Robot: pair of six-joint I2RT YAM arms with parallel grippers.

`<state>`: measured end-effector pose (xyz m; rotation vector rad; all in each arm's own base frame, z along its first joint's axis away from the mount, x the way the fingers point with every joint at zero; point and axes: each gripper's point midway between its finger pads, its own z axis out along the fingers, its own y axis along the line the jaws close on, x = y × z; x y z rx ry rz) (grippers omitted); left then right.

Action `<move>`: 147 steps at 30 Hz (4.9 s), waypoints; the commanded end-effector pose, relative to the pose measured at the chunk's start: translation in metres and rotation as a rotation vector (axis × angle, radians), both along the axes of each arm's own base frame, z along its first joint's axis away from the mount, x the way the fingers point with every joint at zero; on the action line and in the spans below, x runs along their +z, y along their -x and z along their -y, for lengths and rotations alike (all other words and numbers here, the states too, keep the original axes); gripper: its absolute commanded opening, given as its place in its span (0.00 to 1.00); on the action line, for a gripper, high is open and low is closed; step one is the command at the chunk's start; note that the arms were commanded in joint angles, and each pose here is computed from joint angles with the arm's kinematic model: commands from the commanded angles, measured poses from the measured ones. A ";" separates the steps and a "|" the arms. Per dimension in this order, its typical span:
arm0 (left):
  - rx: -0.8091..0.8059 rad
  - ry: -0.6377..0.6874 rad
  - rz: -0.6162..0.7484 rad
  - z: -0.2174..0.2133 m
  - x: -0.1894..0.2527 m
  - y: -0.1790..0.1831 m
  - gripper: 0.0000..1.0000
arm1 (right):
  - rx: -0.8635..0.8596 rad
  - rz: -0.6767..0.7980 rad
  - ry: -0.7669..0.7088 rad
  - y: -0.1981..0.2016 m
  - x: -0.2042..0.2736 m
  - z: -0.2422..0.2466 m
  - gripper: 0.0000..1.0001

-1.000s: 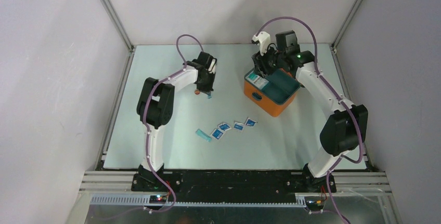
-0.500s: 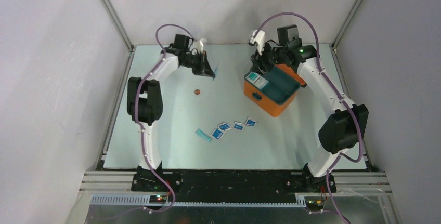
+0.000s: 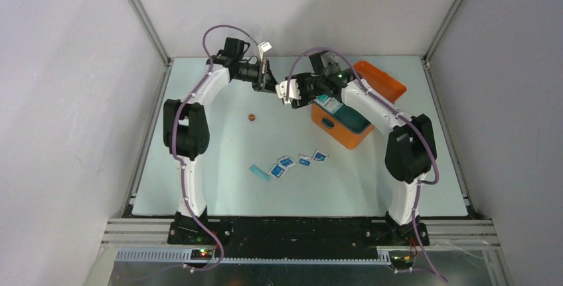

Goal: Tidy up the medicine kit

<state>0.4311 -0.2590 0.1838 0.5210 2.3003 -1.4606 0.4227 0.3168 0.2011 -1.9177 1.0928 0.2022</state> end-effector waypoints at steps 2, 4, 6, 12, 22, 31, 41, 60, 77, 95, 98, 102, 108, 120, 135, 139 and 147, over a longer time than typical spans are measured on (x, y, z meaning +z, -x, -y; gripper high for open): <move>-0.056 0.011 0.044 0.003 0.019 0.019 0.00 | 0.077 0.241 -0.023 -0.025 0.027 -0.018 0.57; -0.065 0.000 0.043 0.004 0.017 0.022 0.00 | 0.102 0.262 -0.014 -0.026 0.025 -0.021 0.57; -0.075 -0.009 0.048 0.006 0.015 0.024 0.00 | 0.132 0.287 0.004 -0.027 0.022 -0.023 0.57; -0.085 -0.026 0.059 0.007 0.015 0.025 0.00 | 0.209 0.269 0.086 -0.022 -0.001 -0.025 0.54; -0.077 -0.043 0.076 0.002 0.015 0.019 0.00 | 0.242 0.299 0.164 -0.031 -0.026 -0.026 0.22; -0.042 -0.013 0.120 -0.017 0.035 0.006 0.84 | 0.118 0.181 0.148 -0.029 -0.005 0.000 0.00; 0.074 -0.065 0.184 -0.056 0.056 -0.009 0.94 | -0.289 -0.389 0.041 0.046 0.037 0.077 0.00; 0.211 -0.299 0.071 -0.079 -0.002 0.005 0.98 | -1.092 -1.040 0.122 0.139 -0.009 0.210 0.00; 0.206 -0.341 0.053 -0.080 -0.014 0.019 0.98 | -1.083 -1.034 0.249 0.094 -0.049 0.210 0.04; 0.232 -0.439 0.094 -0.097 -0.017 0.029 0.99 | -0.943 -0.946 0.143 0.086 0.014 0.171 0.31; 0.270 -0.480 0.086 -0.112 -0.017 0.036 1.00 | -0.855 -0.866 0.038 0.074 0.038 0.145 0.33; 0.360 -0.520 -0.018 -0.135 -0.033 0.058 0.96 | -0.738 -0.768 -0.080 0.061 0.051 0.100 0.37; 0.487 -0.612 -0.073 -0.165 -0.051 0.087 0.94 | -0.586 -0.711 -0.185 0.063 0.041 0.020 0.42; 0.813 -0.605 -0.054 -0.227 -0.025 0.076 0.97 | -0.425 -0.939 0.120 0.196 -0.076 -0.095 0.46; 0.970 -0.463 -0.076 -0.258 0.004 0.080 0.99 | -0.636 -0.900 0.229 0.215 -0.153 -0.127 0.49; 0.979 -0.437 -0.067 -0.257 0.009 0.084 0.99 | -0.671 -0.876 0.266 0.218 -0.169 -0.123 0.48; 1.014 -0.440 -0.005 -0.261 0.013 0.099 0.99 | -0.721 -0.734 0.308 0.213 -0.196 -0.114 0.27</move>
